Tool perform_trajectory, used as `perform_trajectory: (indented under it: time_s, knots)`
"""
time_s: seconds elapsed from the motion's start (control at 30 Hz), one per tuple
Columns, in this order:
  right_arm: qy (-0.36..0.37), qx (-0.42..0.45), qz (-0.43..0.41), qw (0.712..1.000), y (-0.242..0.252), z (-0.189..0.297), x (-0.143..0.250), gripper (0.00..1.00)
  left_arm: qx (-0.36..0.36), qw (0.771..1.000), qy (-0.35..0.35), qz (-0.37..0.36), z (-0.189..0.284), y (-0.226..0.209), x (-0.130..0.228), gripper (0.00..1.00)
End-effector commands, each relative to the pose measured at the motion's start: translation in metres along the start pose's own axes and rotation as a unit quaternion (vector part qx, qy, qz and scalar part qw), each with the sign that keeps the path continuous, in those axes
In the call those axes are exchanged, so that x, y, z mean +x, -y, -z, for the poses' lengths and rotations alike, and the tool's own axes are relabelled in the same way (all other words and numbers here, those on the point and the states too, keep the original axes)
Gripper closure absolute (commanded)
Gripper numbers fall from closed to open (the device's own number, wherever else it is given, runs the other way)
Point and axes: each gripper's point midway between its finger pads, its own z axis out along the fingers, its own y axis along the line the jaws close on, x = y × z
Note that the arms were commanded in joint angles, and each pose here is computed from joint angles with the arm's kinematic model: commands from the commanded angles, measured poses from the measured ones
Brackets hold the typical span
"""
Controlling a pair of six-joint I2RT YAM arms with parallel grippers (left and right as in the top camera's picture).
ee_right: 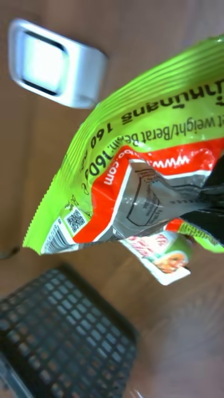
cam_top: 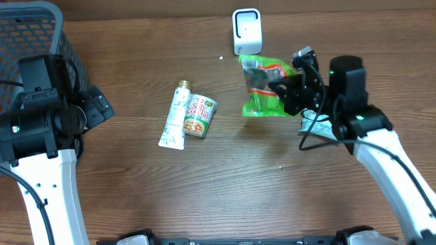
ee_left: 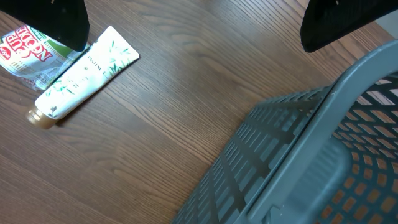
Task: Scan the item barcode
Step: 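Lift the green snack bag and bring it to the scanner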
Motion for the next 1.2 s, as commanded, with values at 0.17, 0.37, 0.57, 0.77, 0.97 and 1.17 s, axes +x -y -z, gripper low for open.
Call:
perform_trajectory:
  time_s: [0.17,0.37,0.57,0.77,0.97,1.17]
  knots:
    - [0.090,0.208,0.049,0.973,0.046,0.022,-0.056,0.96,0.001,1.000,0.003,0.009,0.001,-0.001,0.000,0.00]
    - [0.123,0.354,0.108,0.921,0.063,0.042,-0.102,0.96,0.000,1.000,0.003,0.009,0.001,-0.001,0.000,0.00]
    - [0.115,0.463,0.217,0.852,0.078,0.039,-0.152,0.96,0.001,1.000,0.003,0.009,0.001,-0.001,0.000,0.00]
    - [0.086,0.508,0.361,0.777,0.086,0.001,-0.171,0.96,0.001,1.000,0.002,0.009,0.001,-0.001,0.000,0.01]
    - [0.015,0.478,0.550,0.684,0.096,-0.058,-0.159,0.96,0.000,1.000,0.003,0.009,0.001,-0.001,0.000,0.00]
    - [-0.034,0.474,0.644,0.600,0.114,-0.095,-0.138,0.96,0.001,1.000,0.003,0.009,0.001,-0.001,0.000,0.01]
